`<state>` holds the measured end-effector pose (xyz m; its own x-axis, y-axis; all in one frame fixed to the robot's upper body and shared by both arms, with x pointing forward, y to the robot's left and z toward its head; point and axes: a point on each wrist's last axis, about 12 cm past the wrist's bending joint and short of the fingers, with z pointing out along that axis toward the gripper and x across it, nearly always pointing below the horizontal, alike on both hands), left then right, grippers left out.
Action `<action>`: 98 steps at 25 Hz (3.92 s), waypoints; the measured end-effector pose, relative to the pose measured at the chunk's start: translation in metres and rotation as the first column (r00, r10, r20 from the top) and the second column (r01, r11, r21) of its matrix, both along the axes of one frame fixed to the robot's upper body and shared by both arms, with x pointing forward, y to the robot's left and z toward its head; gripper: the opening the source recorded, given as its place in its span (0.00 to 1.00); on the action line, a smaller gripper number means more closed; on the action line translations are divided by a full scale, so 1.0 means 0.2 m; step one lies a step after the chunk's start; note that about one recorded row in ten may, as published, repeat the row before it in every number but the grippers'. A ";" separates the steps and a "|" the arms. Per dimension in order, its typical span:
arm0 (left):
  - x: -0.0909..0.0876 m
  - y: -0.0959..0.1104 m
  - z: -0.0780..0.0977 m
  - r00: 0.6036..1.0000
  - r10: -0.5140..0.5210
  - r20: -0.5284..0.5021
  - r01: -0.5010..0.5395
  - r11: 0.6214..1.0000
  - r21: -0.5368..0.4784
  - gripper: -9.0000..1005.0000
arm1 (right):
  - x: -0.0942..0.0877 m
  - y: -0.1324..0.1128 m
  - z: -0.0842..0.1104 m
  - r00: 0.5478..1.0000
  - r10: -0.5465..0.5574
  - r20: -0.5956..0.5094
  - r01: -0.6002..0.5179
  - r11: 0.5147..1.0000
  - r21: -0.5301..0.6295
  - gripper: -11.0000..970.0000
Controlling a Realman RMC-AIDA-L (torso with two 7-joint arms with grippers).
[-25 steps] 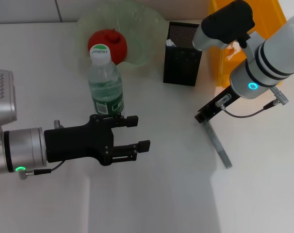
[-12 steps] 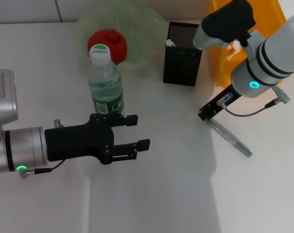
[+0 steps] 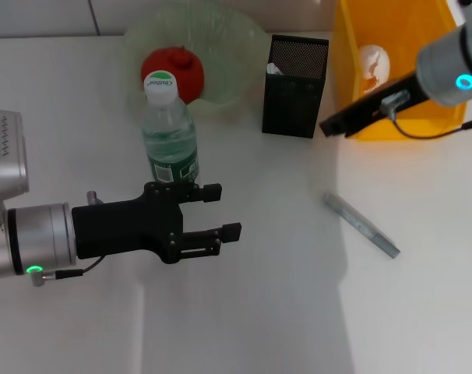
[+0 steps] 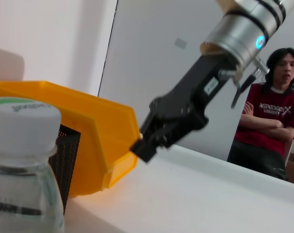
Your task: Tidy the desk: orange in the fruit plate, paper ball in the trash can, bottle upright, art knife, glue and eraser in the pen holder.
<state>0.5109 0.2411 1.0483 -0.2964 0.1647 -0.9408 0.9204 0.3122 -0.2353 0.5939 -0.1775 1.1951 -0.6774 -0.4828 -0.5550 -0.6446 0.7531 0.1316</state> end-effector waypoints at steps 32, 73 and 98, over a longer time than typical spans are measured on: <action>0.00 -0.01 0.00 1.000 -0.006 0.002 0.006 1.000 -0.004 0.73 | -0.02 -0.05 -0.31 0.970 0.136 -0.202 -0.163 0.979 -0.121 0.49; -0.02 -0.01 -0.01 1.000 -0.002 -0.008 0.002 1.000 -0.005 0.73 | 0.00 -0.03 -0.39 0.962 0.130 -0.242 -0.180 0.963 -0.200 0.20; -0.02 0.00 -0.01 1.000 0.000 -0.005 0.000 1.000 -0.006 0.73 | -0.09 -0.43 0.30 0.925 -0.127 0.359 -0.048 0.896 0.442 0.15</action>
